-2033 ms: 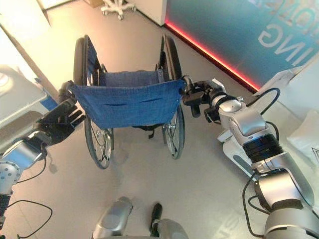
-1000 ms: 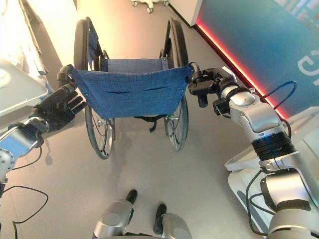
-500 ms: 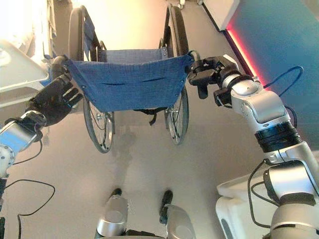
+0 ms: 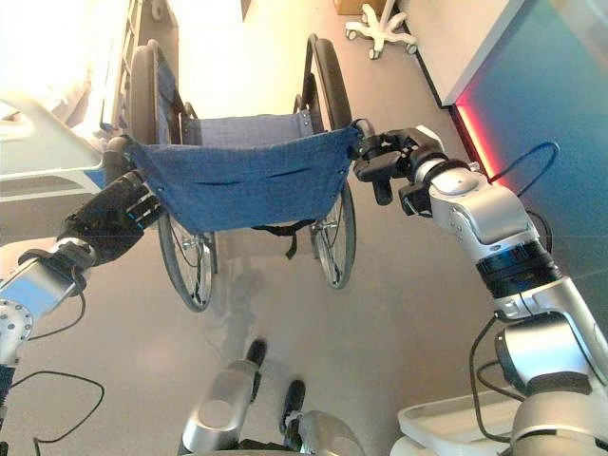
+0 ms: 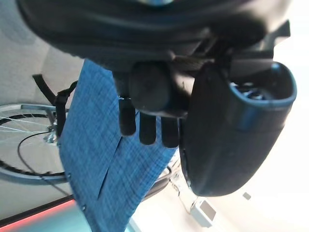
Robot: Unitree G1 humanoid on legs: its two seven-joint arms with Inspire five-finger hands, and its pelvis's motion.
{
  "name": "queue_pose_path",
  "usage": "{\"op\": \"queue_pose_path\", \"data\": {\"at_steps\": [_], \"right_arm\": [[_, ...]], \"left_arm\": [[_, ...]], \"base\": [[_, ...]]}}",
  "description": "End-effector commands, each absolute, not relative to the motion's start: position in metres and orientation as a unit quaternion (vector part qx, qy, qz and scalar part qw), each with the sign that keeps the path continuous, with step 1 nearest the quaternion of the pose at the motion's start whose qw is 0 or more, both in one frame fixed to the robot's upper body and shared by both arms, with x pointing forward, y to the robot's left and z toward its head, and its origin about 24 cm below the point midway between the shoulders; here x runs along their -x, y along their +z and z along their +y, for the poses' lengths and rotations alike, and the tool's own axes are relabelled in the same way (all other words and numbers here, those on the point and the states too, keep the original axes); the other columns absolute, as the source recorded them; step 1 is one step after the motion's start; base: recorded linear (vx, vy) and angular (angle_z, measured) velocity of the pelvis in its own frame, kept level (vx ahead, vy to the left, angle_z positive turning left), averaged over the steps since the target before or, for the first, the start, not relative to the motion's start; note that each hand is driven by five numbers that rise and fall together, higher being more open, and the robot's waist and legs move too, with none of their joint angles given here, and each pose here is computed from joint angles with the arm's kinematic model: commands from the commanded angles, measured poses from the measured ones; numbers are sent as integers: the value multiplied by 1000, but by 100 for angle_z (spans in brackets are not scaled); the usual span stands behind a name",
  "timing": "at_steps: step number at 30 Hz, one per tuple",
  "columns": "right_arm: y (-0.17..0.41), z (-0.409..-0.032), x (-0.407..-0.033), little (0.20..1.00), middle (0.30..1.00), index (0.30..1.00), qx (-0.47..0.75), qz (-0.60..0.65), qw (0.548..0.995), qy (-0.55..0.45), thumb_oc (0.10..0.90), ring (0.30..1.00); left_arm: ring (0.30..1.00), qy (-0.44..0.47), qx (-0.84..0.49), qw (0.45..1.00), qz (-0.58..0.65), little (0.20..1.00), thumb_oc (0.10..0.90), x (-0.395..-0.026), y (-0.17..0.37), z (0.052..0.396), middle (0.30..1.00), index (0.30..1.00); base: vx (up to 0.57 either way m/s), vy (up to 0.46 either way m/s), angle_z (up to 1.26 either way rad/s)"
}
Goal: Push the wheelchair next to the bed
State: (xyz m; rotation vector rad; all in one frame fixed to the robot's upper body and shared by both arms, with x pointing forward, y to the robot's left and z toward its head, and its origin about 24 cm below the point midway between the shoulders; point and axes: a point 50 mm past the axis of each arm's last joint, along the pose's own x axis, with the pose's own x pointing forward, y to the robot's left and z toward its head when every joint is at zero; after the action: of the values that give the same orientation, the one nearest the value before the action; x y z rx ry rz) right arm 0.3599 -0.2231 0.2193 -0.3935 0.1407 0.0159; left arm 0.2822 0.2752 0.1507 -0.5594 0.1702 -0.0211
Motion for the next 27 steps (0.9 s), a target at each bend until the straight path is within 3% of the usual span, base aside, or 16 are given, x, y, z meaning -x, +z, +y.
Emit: {"op": "queue_pose_path", "data": {"at_steps": [1,7,20,27], "right_arm": [[258,-181,-348,300,300,300,199,-96,970,104,400,300],[247,-191,-338,300,300,300,200,-91,969,110,400,300],[252,-213,-332,300,300,300,203,-91,971,91,400,300],[261,-209,-332,300,300,300,210,-103,969,82,400,300]], "left_arm": [[300,-7,278,954,-114,300,400,-286,233,300,300,300],[300,-6,275,955,-108,300,400,-292,245,302,300,300],[300,-8,288,951,-112,300,400,-304,253,310,300,300],[300,-17,290,949,-125,300,400,-313,253,278,300,300]], "base": [[458,153,-9],[444,209,-31],[321,128,29],[341,-46,63]]}}
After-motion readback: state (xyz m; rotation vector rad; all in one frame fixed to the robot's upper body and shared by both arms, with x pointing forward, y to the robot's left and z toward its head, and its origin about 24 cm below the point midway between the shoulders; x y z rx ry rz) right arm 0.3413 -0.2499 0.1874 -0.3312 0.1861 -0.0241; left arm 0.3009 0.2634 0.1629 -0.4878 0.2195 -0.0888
